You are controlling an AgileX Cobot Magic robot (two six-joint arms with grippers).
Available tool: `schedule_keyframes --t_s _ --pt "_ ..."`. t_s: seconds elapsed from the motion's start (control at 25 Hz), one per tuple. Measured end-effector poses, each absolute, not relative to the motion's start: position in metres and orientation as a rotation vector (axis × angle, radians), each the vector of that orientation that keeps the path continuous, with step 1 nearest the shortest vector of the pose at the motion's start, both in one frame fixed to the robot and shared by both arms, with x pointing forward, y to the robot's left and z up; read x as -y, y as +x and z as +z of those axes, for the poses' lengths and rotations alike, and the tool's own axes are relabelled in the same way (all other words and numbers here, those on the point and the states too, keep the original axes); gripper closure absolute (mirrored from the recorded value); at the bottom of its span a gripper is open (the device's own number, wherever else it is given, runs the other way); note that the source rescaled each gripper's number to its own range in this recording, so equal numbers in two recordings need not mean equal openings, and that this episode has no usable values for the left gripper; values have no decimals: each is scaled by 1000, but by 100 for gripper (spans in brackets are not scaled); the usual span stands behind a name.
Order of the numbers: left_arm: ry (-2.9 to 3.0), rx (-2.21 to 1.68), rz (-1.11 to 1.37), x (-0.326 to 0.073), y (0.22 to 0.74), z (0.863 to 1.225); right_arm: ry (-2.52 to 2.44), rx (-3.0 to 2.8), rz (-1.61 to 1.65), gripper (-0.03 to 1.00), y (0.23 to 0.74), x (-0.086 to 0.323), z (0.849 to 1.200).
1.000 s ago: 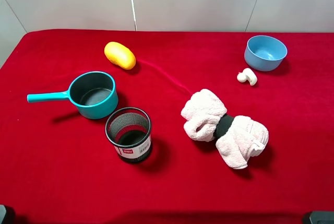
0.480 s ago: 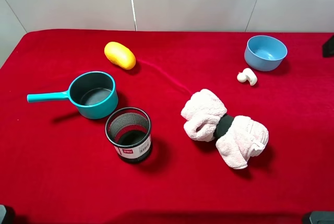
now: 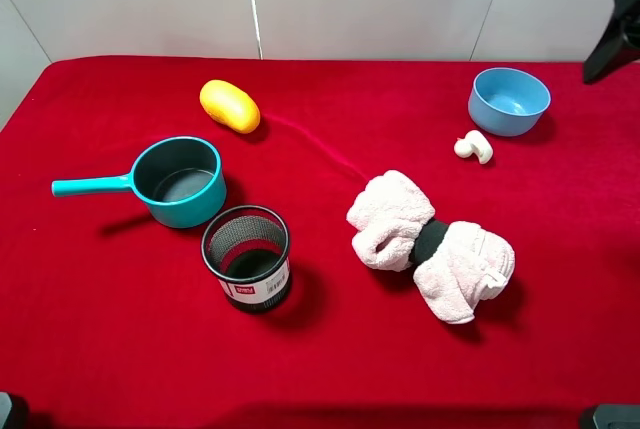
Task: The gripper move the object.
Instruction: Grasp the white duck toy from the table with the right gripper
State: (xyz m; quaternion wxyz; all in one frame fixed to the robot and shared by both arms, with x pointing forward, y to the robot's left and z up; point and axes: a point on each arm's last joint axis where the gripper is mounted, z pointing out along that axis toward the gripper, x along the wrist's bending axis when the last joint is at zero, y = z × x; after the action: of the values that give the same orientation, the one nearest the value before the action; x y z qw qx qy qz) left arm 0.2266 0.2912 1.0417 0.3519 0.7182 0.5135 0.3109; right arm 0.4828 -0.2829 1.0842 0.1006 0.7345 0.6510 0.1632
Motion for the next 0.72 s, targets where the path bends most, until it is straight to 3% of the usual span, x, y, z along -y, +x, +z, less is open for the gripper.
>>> schedule_keyframes --t_s 0.4,0.72 --pt "1859 -1329 805 -291 227 1042 2348 -1813 430 -3 544 280 1066" --pt "1859 -1329 805 -291 227 1042 2450 -1771 384 -3 574 269 1030"
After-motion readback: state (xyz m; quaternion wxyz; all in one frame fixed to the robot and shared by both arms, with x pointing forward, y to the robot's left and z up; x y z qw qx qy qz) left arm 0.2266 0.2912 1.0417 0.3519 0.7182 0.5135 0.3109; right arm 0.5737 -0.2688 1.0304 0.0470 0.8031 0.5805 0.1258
